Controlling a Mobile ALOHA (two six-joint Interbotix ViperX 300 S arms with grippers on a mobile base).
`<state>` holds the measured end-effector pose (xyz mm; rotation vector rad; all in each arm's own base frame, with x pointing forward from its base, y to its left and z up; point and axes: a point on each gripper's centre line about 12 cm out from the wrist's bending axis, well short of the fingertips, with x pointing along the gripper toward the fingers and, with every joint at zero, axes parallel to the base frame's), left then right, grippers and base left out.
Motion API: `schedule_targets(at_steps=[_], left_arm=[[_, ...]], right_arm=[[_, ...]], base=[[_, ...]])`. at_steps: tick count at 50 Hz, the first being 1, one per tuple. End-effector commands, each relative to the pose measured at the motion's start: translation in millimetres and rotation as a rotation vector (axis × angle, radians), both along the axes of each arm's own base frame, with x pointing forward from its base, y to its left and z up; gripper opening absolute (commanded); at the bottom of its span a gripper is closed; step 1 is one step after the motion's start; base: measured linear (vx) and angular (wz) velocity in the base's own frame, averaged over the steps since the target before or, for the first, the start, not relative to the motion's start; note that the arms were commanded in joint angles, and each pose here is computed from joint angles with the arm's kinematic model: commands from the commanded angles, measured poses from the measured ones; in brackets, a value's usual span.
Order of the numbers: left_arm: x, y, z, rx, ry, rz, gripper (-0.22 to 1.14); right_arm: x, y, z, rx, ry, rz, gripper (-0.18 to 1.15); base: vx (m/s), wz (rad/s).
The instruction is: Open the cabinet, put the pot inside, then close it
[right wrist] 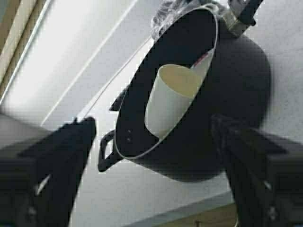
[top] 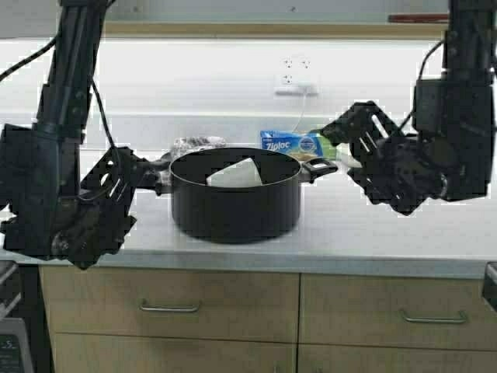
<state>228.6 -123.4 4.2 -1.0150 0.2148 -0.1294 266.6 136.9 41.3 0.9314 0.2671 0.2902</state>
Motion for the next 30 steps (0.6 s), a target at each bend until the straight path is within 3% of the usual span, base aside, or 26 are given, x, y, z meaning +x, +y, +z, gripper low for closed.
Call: schedule_targets(at_steps=[1,30], left_arm=[[4,13,16,-0.001,-0.039,0.065,1.03],[9,13,-1,0.001,-0.008,0.071,1.03]], right_arm=[[1,-4,-7,0.035,-0.007,-0.021,1.04],[8,-13,-38,0.034,0.009,-0.064,1.04]], base=[[0.13,0.13],[0.19,-0.01]])
